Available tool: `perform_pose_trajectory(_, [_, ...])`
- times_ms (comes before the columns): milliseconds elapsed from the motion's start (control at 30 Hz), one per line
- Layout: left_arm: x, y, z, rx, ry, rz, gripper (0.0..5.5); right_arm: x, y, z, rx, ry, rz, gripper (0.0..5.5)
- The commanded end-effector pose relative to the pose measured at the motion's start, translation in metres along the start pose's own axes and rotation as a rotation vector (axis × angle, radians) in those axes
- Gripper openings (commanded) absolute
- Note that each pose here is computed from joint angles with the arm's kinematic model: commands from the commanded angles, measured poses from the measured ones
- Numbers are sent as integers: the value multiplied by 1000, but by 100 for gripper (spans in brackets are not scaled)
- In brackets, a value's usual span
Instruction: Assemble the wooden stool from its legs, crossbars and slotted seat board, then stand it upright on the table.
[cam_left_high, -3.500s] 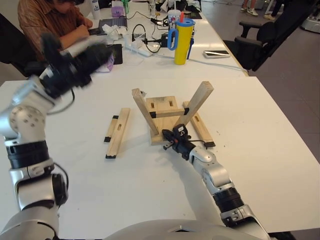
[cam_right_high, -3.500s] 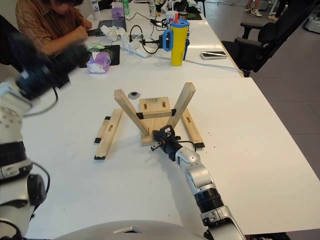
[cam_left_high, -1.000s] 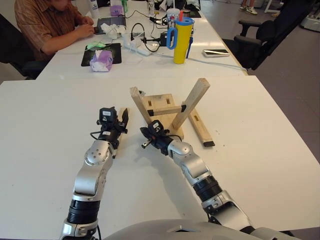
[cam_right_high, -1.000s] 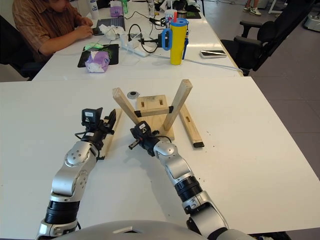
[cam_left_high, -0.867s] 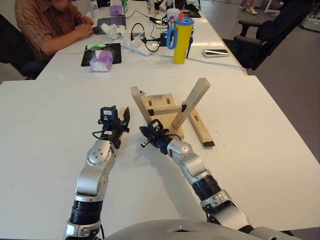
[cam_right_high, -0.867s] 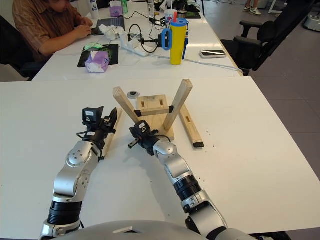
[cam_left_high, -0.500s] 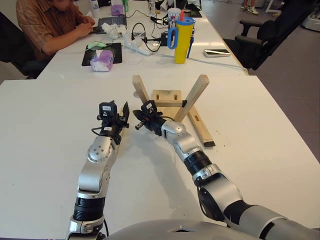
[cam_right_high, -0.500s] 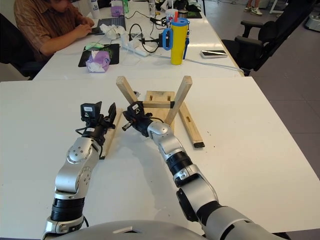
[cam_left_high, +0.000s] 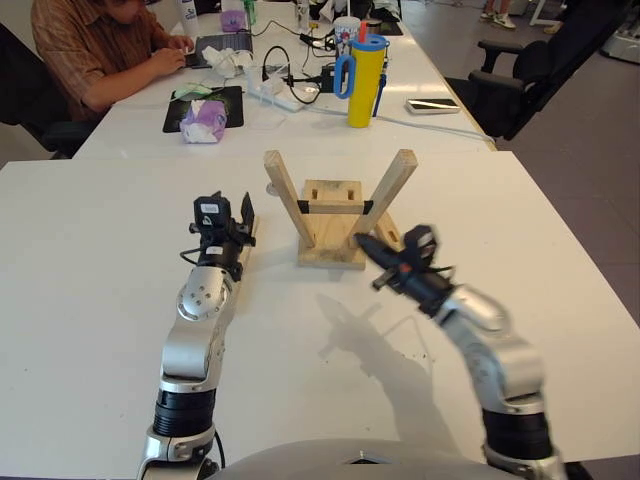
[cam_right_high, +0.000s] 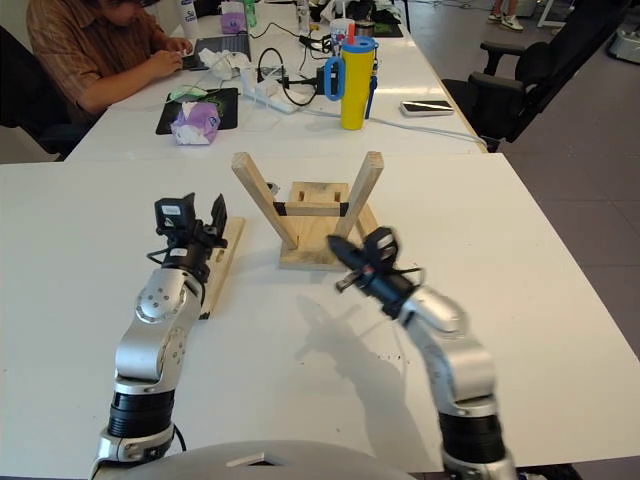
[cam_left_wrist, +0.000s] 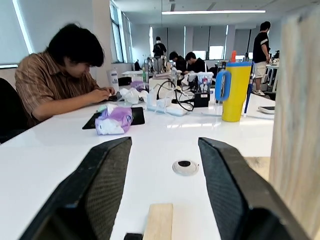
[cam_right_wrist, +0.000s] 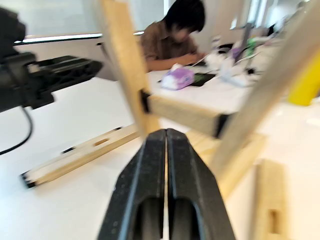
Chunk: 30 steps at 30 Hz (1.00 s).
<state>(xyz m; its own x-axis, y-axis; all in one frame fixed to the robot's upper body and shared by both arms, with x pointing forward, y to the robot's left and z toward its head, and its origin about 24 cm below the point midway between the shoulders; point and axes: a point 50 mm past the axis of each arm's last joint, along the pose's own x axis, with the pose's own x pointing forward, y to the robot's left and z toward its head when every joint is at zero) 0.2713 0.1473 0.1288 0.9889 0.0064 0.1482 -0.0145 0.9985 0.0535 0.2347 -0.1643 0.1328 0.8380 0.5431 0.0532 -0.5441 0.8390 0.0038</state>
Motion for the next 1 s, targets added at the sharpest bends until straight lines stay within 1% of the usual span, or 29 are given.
perform_pose_trajectory(33, [9,3,7,15,-29,32,249,-13,-11,-3,-93,23,-180,0])
perform_pose_trajectory(100, [12,3,8,13,-31,36,249,-6,-24,-3,-133,31,-311,0])
perform_pose_trajectory(200, [14,3,9,25,-40,35,249,10,-33,-1,-131,29,-412,0])
perform_pose_trajectory(367, [18,-1,9,37,-39,6,249,25,-33,-1,-105,22,-471,0])
perform_pose_trajectory(667, [20,0,10,51,-46,-5,249,27,-46,-1,-58,18,-581,0])
perform_pose_trajectory(733, [22,-7,11,57,-53,-52,249,40,-39,5,-42,-19,-523,0])
perform_pose_trajectory(800, [26,-36,3,132,6,-232,249,73,0,8,-43,-21,-241,0])
perform_pose_trajectory(833, [26,-46,1,136,18,-280,249,86,20,4,-23,12,-122,0])
perform_pose_trajectory(867, [27,-54,-1,156,34,-309,249,94,35,-3,9,53,-55,0])
perform_pose_trajectory(933, [28,-56,-2,175,48,-303,249,98,47,-12,17,111,-2,0])
perform_pose_trajectory(1000, [29,-37,-9,200,92,-230,249,93,31,-20,-10,161,-65,0])
